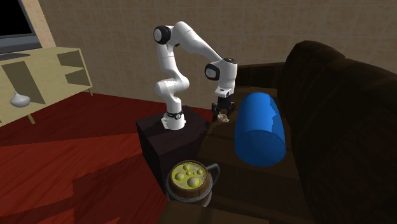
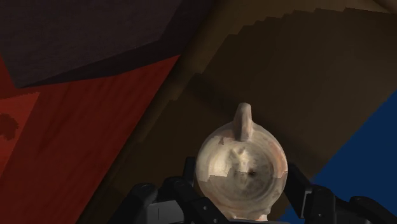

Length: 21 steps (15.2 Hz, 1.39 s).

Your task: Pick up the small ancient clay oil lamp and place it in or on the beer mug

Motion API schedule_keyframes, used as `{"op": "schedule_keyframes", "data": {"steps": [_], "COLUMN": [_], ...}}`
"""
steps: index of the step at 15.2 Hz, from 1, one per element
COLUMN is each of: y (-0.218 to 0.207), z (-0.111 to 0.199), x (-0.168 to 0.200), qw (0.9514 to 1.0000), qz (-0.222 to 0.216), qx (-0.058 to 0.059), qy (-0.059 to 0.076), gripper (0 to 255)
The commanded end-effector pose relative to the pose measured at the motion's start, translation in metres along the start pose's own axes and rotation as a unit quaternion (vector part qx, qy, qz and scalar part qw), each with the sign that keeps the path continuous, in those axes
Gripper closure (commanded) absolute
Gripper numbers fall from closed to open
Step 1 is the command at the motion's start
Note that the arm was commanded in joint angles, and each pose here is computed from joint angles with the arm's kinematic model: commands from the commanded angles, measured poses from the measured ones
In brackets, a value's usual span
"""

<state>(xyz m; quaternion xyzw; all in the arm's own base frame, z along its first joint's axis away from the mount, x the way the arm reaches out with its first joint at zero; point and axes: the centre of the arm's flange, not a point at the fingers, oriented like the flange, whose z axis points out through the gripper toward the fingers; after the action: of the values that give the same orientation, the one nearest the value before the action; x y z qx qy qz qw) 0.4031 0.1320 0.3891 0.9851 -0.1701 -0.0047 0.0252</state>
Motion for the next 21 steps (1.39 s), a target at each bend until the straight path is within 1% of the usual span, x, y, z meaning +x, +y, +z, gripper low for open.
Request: {"op": "schedule_keyframes", "data": {"steps": [1,19,21], "y": [0.001,0.005,0.021], "z": [-0.010,-0.104,-0.104], "x": [0.000,0.000,0.022], "qw": [1.0000,1.0000,1.0000], "qz": [0.000,0.000,0.000], "qx": [0.000,0.000,0.000], "qy": [0.000,0.000,0.000], "gripper": [255,255,255]}}
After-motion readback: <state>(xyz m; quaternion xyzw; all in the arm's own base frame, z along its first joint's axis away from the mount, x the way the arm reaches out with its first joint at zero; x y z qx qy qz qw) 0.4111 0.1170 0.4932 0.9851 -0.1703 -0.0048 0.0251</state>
